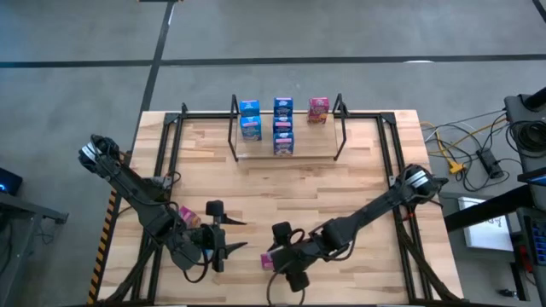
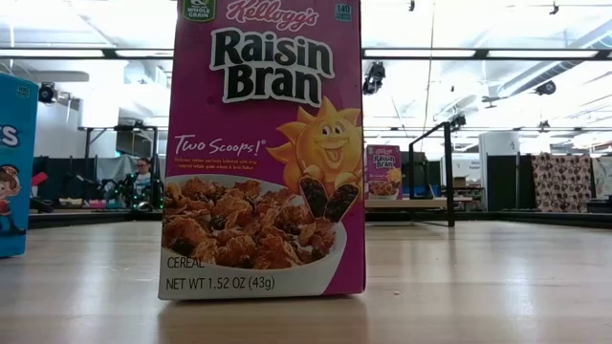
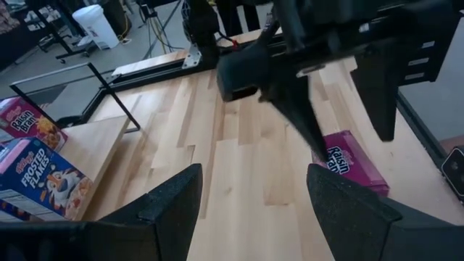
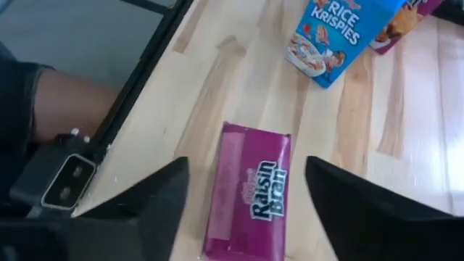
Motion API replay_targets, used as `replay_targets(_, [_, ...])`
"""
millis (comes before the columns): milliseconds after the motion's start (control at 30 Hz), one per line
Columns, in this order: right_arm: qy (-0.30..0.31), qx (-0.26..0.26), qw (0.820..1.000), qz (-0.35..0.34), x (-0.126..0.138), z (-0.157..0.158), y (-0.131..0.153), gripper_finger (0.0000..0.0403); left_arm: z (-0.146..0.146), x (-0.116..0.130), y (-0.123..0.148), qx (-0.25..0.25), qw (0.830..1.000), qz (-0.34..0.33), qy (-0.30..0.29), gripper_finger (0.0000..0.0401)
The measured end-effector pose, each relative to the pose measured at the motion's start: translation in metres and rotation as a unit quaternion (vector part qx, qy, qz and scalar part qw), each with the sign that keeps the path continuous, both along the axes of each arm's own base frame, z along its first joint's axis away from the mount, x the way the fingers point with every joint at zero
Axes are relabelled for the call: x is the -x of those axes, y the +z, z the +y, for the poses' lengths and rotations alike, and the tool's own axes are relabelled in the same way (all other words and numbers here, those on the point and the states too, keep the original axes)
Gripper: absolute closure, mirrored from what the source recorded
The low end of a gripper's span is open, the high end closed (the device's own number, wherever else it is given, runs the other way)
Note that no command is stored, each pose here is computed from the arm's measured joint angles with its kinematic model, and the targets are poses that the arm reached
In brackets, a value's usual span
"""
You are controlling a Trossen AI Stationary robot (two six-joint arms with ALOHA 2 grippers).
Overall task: Stack cereal on shelf
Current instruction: Put the bottom purple cereal box on the shelf aligned with the other purple cereal box
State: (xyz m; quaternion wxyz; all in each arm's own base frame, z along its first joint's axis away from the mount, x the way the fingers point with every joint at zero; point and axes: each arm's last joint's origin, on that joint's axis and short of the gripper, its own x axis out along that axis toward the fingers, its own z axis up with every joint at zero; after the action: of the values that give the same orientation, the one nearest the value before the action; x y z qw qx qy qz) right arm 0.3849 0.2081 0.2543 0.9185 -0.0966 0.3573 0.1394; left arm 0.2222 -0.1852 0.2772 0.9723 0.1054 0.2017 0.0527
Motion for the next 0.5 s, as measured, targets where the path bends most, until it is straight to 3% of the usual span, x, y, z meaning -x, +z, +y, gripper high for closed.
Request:
replay_targets(200, [-0.029, -0.022, 0.999, 0.009, -0.0045, -0.0059, -0.0013, 0.0085, 0.0000, 0.0000, 0.0000, 0.000, 1.000, 0.000, 0.000, 0.0169])
replay_targets(500, [-0.035, -0.010, 0.999, 0.019, -0.0047, -0.0063, -0.0084, 0.0100, 0.0000, 0.0000, 0.0000, -0.002, 1.000, 0.000, -0.001, 0.0169])
